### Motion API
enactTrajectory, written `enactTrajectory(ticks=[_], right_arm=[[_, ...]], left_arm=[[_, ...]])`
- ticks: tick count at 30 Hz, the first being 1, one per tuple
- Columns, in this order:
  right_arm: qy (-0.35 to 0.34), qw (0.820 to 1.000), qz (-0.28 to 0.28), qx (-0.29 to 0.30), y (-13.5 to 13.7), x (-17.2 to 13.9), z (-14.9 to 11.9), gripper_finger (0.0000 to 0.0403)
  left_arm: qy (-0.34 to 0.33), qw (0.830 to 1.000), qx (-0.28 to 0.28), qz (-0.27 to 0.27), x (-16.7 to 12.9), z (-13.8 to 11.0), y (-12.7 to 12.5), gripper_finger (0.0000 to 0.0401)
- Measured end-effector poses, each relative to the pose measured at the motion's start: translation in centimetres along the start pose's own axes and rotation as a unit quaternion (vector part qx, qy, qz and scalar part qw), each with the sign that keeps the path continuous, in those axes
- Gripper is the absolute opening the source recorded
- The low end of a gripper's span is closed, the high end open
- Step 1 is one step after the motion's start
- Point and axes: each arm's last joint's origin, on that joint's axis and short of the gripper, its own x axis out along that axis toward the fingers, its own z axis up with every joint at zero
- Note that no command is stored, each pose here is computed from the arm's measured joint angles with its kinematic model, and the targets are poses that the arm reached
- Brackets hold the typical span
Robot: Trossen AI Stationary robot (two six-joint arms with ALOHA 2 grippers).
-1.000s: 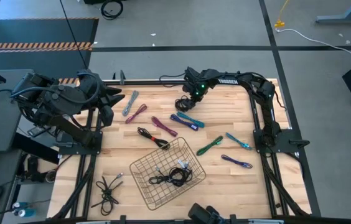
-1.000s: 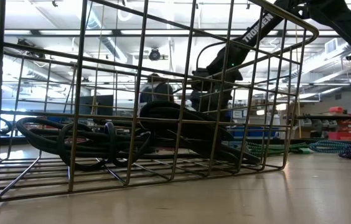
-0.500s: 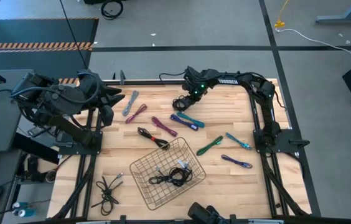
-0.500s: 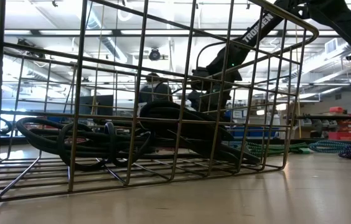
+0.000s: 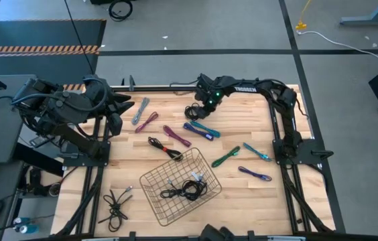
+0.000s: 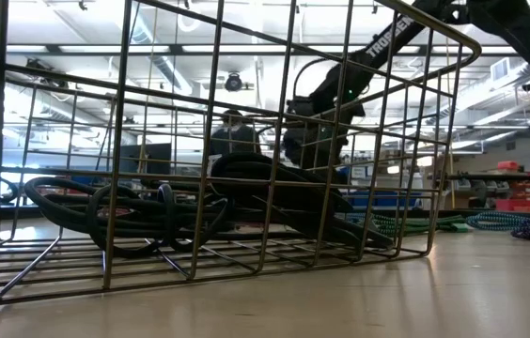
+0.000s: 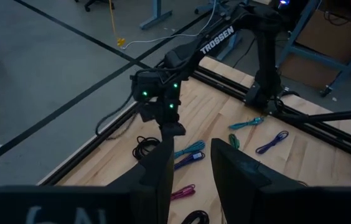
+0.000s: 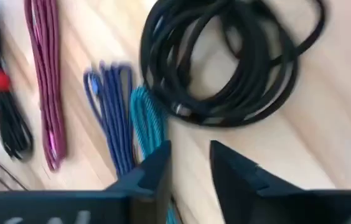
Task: Pick and place USB-C Cables
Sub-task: Put the black charger cable into the wire basket
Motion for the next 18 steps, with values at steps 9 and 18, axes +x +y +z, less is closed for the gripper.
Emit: enactTrajectory(ticks=[9, 18], right_arm=[[0.063, 0.961, -0.15, -0.223, 4.6, -1.6, -0.2, 0.0189], [0.057, 0.936, -0.135, -0.319, 6.0, -2.2, 0.5, 0.019]], left_arm=[[0.0, 1.0, 0.002, 0.0, 0.0, 0.0, 0.0, 0.0112], [0.0, 1.0, 0.001, 0.0, 0.0, 0.0, 0.0, 0.0112]])
